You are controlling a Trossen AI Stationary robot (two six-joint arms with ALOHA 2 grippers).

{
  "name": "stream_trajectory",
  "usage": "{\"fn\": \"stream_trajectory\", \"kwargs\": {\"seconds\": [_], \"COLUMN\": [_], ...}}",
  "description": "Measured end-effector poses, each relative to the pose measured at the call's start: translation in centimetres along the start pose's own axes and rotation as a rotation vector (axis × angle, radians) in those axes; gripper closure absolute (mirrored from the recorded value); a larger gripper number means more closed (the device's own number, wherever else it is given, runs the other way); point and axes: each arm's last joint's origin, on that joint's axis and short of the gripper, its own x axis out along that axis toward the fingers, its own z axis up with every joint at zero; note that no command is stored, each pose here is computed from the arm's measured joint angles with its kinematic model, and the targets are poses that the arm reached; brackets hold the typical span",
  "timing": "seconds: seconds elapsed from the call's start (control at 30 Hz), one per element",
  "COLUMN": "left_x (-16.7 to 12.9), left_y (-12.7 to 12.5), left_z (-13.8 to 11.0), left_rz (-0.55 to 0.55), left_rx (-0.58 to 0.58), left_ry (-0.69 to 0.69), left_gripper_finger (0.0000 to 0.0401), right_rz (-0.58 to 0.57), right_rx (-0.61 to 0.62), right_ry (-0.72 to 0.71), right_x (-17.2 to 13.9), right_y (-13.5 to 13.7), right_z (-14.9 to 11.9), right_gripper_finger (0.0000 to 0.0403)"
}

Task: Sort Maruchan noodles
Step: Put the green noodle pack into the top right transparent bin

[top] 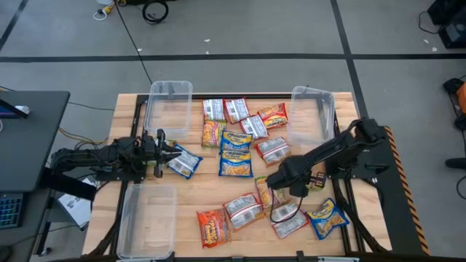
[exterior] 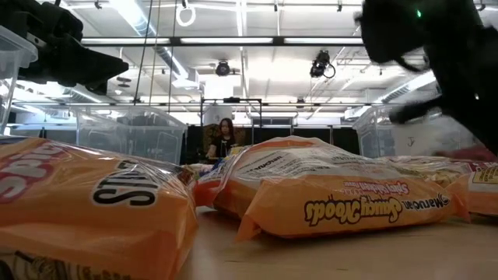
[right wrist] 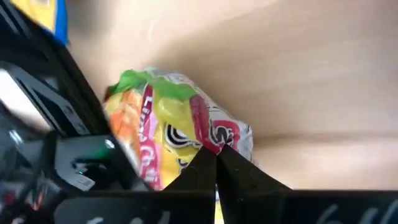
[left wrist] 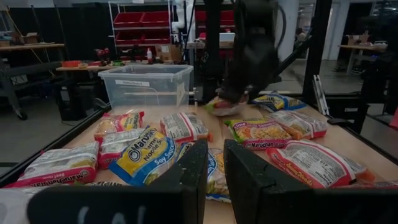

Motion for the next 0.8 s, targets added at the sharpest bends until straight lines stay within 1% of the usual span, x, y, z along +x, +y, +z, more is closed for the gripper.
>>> {"fn": "stream_trajectory", "kwargs": {"seconds": [0.13, 0.2, 0.27, 0.37, 0.43, 0.57, 0.63, 0.7, 0.73, 0.8], "left_x": [0.0, 0.0, 0.0, 0.0, 0.0, 0.0, 0.0, 0.0, 0.0, 0.0], "left_y": [0.0, 0.0, 0.0, 0.0, 0.0, 0.0, 0.0, 0.0, 0.0, 0.0], "left_z": [0.0, 0.0, 0.0, 0.0, 0.0, 0.0, 0.0, 0.0, 0.0, 0.0], "left_rz": [0.000, 0.000, 0.000, 0.000, 0.000, 0.000, 0.000, 0.000, 0.000, 0.000], "left_rx": [0.000, 0.000, 0.000, -0.001, -0.001, -0.001, -0.001, -0.001, -0.001, -0.001], "left_ry": [0.000, 0.000, 0.000, 0.000, 0.000, 0.000, 0.000, 0.000, 0.000, 0.000], "left_gripper_finger": [0.0342, 0.0342, 0.0342, 0.0342, 0.0342, 0.0342, 0.0342, 0.0342, 0.0342, 0.0342], "right_rz": [-0.141, -0.214, -0.290, -0.403, -0.499, -0.683, -0.726, -0.734, -0.739, -0.752], "right_rx": [0.135, 0.245, 0.400, 0.672, 0.879, 1.320, 1.499, 1.628, 1.672, 1.726], "right_ry": [-0.175, -0.277, -0.381, -0.489, -0.530, -0.574, -0.633, -0.715, -0.745, -0.748], "right_x": [-4.7, -7.2, -9.5, -11.7, -12.8, -13.6, -13.9, -14.4, -14.7, -15.3], "right_y": [1.0, 1.6, 2.3, 3.4, 4.4, 6.6, 7.9, 8.9, 9.4, 10.2], "right_z": [-1.3, -2.5, -4.0, -6.8, -9.1, -13.5, -15.3, -16.5, -17.0, -17.9], "right_gripper_finger": [0.0400, 0.0400, 0.0400, 0.0400, 0.0401, 0.0401, 0.0401, 0.0401, 0.0401, 0.0401]}}
